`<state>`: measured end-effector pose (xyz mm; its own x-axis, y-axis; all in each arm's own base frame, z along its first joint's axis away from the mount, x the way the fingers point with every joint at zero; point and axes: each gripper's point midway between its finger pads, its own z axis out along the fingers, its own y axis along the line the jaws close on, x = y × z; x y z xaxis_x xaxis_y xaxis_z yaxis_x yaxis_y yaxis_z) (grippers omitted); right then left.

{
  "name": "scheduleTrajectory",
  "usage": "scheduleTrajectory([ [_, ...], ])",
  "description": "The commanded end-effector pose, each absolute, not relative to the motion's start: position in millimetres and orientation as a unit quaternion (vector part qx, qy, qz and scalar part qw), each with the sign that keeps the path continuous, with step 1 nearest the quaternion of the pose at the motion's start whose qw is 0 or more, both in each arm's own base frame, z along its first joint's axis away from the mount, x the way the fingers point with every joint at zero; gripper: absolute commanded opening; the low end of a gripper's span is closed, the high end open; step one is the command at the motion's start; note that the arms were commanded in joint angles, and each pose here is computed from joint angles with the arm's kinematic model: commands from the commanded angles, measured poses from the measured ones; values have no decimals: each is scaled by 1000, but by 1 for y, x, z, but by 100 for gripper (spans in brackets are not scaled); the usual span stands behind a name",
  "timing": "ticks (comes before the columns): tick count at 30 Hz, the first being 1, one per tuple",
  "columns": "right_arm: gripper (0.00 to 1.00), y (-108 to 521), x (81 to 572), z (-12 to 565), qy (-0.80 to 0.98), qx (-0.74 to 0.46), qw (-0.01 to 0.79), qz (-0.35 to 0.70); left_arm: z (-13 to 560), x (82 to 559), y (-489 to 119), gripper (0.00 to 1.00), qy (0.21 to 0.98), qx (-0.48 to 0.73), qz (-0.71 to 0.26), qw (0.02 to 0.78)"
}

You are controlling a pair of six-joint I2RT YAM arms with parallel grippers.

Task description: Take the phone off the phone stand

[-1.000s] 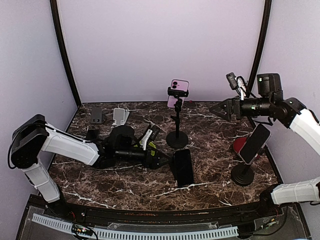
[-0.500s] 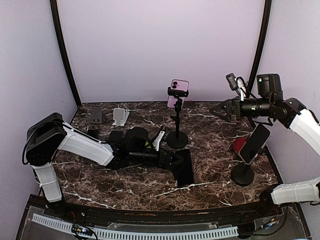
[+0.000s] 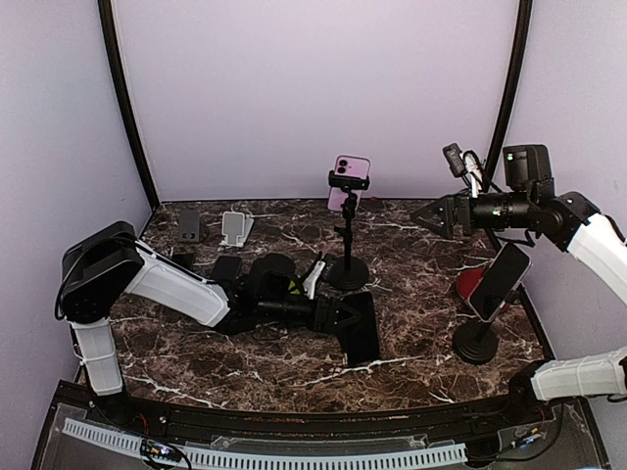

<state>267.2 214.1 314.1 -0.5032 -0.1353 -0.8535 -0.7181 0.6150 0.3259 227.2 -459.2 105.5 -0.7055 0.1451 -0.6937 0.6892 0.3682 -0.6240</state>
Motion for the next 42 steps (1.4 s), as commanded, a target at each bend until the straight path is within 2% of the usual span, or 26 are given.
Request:
scheduleTrajectory([
  [1,99,216,268,317,787,-276,430,345,121,231,-469,61,762,266,-514,288],
  [5,99,216,269,317,788,-276,430,345,122,232,-472,60,760,261,-523,283],
  [15,99,217,271,315,790,-274,427,345,124,233,-474,41,761,249,-530,280],
  [23,99,218,272,315,790,-274,426,345,131,231,-473,31,755,245,-540,280],
  [27,99,218,272,314,790,-273,426,345,136,230,-474,29,753,239,-548,275],
  [35,99,218,271,314,790,-273,426,346,150,228,-474,15,742,228,-569,273],
  [42,99,217,271,315,789,-274,427,346,170,224,-475,7,723,223,-595,271],
])
